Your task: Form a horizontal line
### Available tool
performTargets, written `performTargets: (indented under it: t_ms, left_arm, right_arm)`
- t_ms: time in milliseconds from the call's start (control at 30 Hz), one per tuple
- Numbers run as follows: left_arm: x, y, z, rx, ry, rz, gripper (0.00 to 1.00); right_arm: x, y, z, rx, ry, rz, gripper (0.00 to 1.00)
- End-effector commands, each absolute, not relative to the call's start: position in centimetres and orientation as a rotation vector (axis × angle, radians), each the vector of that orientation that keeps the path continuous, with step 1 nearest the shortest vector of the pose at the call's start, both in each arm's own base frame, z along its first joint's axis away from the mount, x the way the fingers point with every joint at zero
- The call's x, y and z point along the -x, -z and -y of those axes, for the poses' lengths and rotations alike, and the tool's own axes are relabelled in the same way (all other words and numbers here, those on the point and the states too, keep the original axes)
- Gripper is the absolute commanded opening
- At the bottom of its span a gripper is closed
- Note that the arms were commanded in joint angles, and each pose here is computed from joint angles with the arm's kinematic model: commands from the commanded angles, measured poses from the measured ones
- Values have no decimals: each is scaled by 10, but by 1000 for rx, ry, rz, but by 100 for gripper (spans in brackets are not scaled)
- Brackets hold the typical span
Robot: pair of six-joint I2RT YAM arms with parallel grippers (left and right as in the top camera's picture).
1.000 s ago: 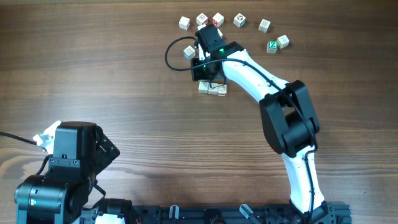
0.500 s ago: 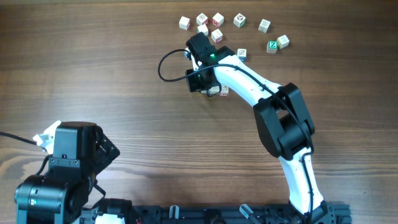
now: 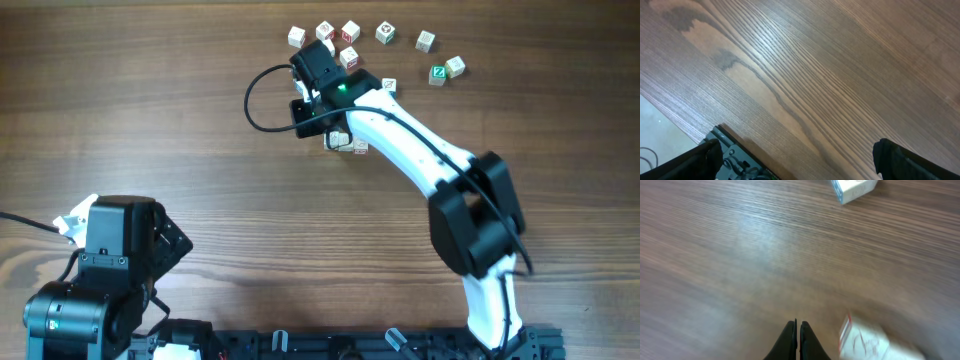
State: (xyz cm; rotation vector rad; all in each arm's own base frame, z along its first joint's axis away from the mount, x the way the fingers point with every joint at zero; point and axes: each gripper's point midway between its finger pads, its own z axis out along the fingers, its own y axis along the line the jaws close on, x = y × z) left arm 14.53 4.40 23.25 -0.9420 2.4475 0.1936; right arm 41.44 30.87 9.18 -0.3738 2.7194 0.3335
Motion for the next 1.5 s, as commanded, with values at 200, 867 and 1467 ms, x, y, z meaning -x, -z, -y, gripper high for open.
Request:
performTargets:
  t_ms: [200, 867, 1467]
  left_arm:
    - [-144, -233, -46, 971, -196, -2433, 100]
    - [-145, -233, -46, 971, -195, -2433, 100]
    - [-145, -233, -46, 971, -195, -2433, 100]
  right_arm:
    - [-361, -71, -241, -116, 23, -2761, 5]
    - [-368, -14, -227, -136, -42, -2712, 5]
    - [-373, -1, -236, -75, -71, -2716, 5]
